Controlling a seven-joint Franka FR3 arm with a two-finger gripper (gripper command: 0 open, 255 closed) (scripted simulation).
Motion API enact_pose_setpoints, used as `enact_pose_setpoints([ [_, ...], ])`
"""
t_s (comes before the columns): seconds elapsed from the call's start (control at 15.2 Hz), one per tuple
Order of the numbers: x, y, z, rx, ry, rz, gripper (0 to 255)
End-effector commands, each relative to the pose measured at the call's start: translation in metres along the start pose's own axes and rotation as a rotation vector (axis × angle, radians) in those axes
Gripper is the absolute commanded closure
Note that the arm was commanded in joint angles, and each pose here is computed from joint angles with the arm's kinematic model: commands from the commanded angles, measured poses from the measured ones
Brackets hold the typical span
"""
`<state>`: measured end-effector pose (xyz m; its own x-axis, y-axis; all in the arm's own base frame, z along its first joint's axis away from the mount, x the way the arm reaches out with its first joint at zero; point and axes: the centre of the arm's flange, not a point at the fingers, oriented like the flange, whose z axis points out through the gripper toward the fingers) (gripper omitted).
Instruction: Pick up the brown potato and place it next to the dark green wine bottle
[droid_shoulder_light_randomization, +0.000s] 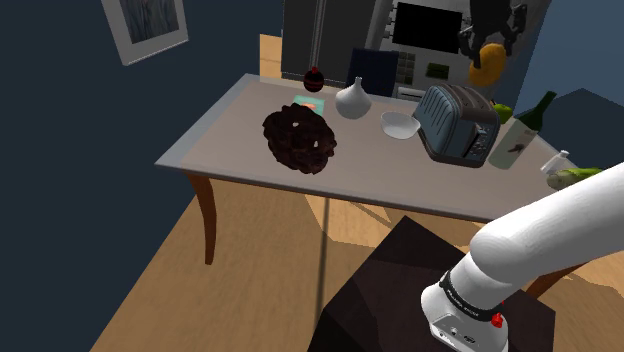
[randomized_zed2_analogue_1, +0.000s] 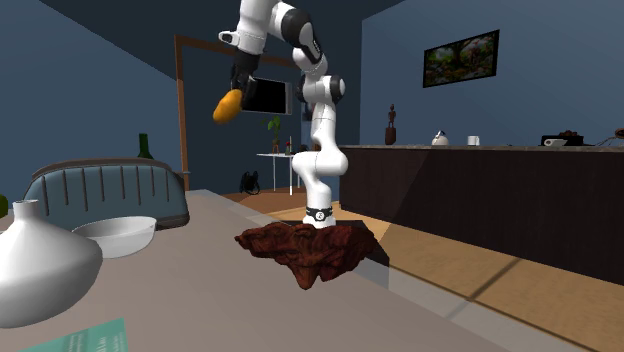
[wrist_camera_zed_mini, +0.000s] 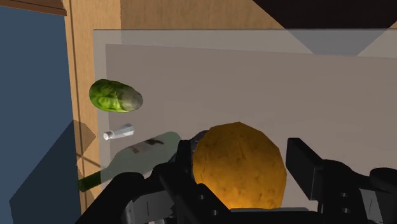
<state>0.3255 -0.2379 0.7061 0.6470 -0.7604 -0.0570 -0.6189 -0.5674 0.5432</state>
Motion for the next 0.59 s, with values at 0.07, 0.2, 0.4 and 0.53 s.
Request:
enact_pose_setpoints([
  [0.07,0.002,0.032,0.024,0.000,0.000,-0.002,255],
  [0.2,0.005,0.054,0.038,0.000,0.000,-0.002,255],
  [0.4,0.008,0.087,0.059,0.000,0.000,-0.002,255],
  [0.53,0.010,0.109,0.074,0.000,0.000,-0.002,255],
])
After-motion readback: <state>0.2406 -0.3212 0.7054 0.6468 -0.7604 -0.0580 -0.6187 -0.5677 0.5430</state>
